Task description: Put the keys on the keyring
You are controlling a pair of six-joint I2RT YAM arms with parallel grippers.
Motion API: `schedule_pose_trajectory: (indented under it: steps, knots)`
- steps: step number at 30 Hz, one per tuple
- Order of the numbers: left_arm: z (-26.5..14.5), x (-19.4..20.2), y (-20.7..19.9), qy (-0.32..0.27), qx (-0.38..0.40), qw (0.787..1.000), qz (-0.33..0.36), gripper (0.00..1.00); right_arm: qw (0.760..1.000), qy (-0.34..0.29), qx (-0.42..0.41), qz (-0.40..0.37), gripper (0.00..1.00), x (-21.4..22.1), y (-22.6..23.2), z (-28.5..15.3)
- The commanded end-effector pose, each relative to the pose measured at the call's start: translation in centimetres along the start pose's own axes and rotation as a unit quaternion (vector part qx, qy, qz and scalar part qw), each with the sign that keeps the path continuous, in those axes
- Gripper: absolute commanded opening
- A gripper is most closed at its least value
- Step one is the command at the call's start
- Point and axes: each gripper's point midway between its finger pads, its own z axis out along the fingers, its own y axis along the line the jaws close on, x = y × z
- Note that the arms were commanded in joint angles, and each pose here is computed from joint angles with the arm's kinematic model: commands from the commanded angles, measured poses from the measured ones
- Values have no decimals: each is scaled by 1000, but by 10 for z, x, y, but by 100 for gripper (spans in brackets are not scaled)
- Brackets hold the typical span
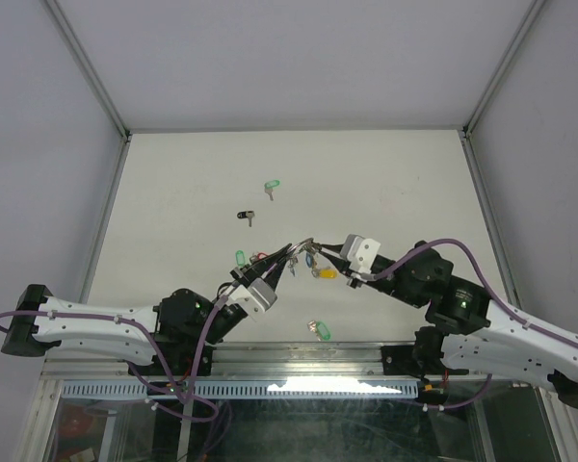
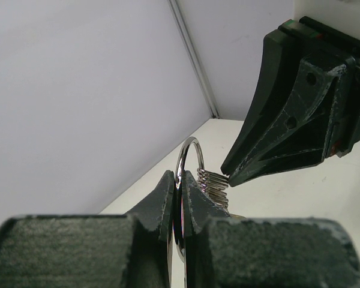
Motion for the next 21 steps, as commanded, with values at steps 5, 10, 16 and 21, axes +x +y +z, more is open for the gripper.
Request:
schedule_pose_trajectory:
  steps: [5, 10, 16, 21]
  knots:
    - [4, -32, 23, -41, -31, 998, -30, 0, 999, -30, 36, -3, 15, -17, -15, 4]
    - [4, -31, 23, -40, -31, 998, -29, 0, 998, -33, 47, -7, 13, -18, -19, 2]
    - [4, -31, 23, -40, -31, 998, -29, 0, 998, -33, 53, -7, 13, -18, -22, 0]
    - [4, -30, 23, -40, -31, 998, -28, 0, 998, -33, 51, -7, 13, -18, -21, 1]
